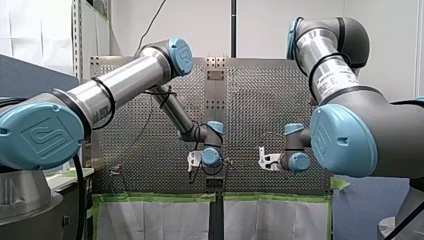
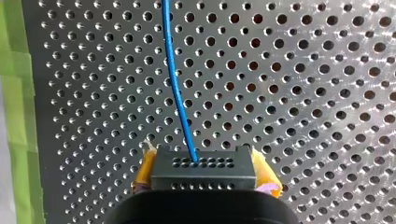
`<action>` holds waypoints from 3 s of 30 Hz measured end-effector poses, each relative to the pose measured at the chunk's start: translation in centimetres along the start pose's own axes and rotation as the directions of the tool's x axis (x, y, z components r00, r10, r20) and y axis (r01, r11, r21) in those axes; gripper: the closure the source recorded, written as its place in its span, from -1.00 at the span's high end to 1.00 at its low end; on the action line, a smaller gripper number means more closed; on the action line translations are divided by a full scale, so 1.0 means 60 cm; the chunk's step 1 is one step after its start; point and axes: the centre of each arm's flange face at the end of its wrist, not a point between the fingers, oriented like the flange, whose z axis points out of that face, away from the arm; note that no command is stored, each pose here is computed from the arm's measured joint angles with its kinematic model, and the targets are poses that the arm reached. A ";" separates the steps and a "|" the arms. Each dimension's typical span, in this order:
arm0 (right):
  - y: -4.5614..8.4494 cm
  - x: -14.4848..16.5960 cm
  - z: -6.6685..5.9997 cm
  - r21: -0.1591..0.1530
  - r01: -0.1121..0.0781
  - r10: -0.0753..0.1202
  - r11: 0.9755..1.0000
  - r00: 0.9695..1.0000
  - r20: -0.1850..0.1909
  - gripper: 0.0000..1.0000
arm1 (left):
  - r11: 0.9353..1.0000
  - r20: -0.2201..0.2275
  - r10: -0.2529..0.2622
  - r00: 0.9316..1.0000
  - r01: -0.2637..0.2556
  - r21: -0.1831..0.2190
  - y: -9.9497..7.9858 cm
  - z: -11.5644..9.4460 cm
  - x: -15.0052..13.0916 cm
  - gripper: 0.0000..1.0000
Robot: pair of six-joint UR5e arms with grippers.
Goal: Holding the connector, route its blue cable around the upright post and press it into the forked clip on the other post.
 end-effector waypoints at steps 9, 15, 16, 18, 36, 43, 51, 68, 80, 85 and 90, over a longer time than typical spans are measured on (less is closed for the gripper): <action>0.014 0.009 0.009 -0.011 -0.004 0.004 1.000 1.000 -0.013 -1.00 | 1.000 0.002 0.011 1.000 -0.011 -0.007 0.003 0.011 -0.015 -1.00; 0.016 0.011 0.010 -0.013 -0.002 0.002 1.000 1.000 -0.015 -1.00 | 1.000 -0.003 0.021 1.000 -0.021 -0.010 0.006 0.013 -0.017 -0.70; 0.017 0.011 0.010 -0.013 -0.002 0.002 1.000 1.000 -0.015 -1.00 | 1.000 -0.005 0.022 1.000 -0.022 -0.010 0.006 0.013 -0.016 -0.70; 0.017 0.011 0.010 -0.013 -0.002 0.002 1.000 1.000 -0.015 -1.00 | 1.000 -0.008 0.025 1.000 -0.025 -0.007 0.006 0.013 -0.016 -0.09; 0.016 0.008 0.007 -0.011 0.003 -0.003 1.000 1.000 0.004 -1.00 | 0.987 -0.095 0.156 0.983 -0.150 0.063 -0.002 -0.007 -0.002 0.82; 0.015 0.006 0.006 -0.010 0.006 -0.005 1.000 1.000 0.011 -1.00 | 0.979 -0.136 0.183 0.974 -0.167 0.119 -0.008 -0.017 0.004 1.00; 0.014 0.005 0.004 -0.009 0.004 -0.004 1.000 1.000 0.022 -1.00 | 0.971 -0.163 0.205 0.965 -0.180 0.154 -0.014 -0.033 0.003 1.00; 0.015 0.004 0.003 -0.009 0.003 -0.003 1.000 1.000 0.025 -1.00 | 0.963 -0.185 0.221 0.958 -0.184 0.196 -0.007 -0.085 -0.014 1.00; 0.014 0.003 0.003 -0.008 0.002 -0.002 1.000 1.000 0.029 -1.00 | 0.958 -0.170 0.225 0.959 -0.187 0.217 -0.004 -0.114 -0.026 1.00; 0.014 0.003 0.002 -0.008 0.001 -0.001 1.000 1.000 0.032 -1.00 | 0.953 -0.178 0.235 0.956 -0.191 0.233 -0.010 -0.130 -0.016 1.00; 0.014 0.003 0.002 -0.008 0.001 0.000 1.000 0.999 0.033 -1.00 | 0.951 -0.182 0.240 0.953 -0.193 0.242 -0.014 -0.141 -0.006 1.00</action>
